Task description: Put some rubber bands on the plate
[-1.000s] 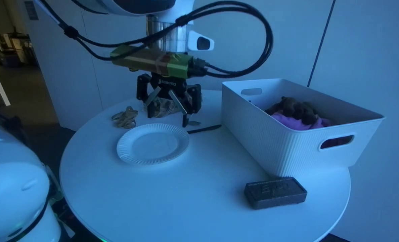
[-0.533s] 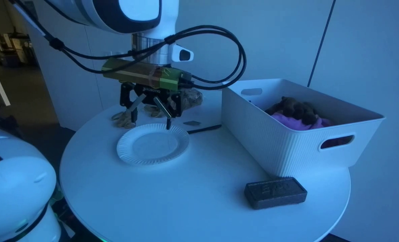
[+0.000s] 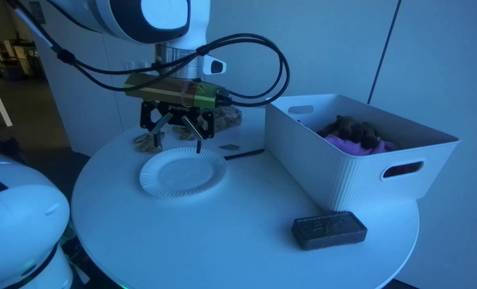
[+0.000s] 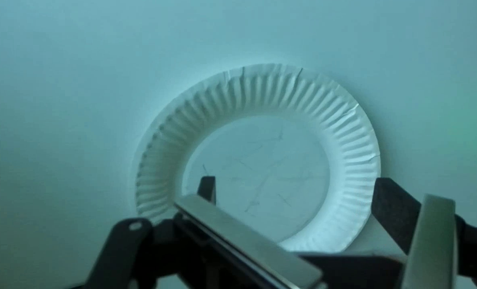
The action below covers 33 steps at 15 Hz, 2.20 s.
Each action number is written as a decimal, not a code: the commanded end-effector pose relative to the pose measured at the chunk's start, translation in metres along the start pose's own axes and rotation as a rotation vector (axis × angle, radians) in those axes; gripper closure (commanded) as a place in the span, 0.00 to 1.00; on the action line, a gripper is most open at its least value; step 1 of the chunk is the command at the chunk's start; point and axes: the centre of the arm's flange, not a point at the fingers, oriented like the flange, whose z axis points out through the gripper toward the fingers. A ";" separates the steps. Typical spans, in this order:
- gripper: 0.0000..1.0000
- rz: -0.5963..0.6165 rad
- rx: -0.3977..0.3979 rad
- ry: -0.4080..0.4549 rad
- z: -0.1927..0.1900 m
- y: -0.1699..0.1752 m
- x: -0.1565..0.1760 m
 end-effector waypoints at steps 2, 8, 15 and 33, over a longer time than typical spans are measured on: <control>0.00 -0.138 0.046 -0.037 0.020 -0.031 0.014; 0.00 -0.281 -0.113 -0.060 0.057 -0.077 0.070; 0.00 -0.477 -0.218 0.021 0.111 -0.131 0.115; 0.72 -0.266 -0.099 0.083 0.126 -0.126 0.130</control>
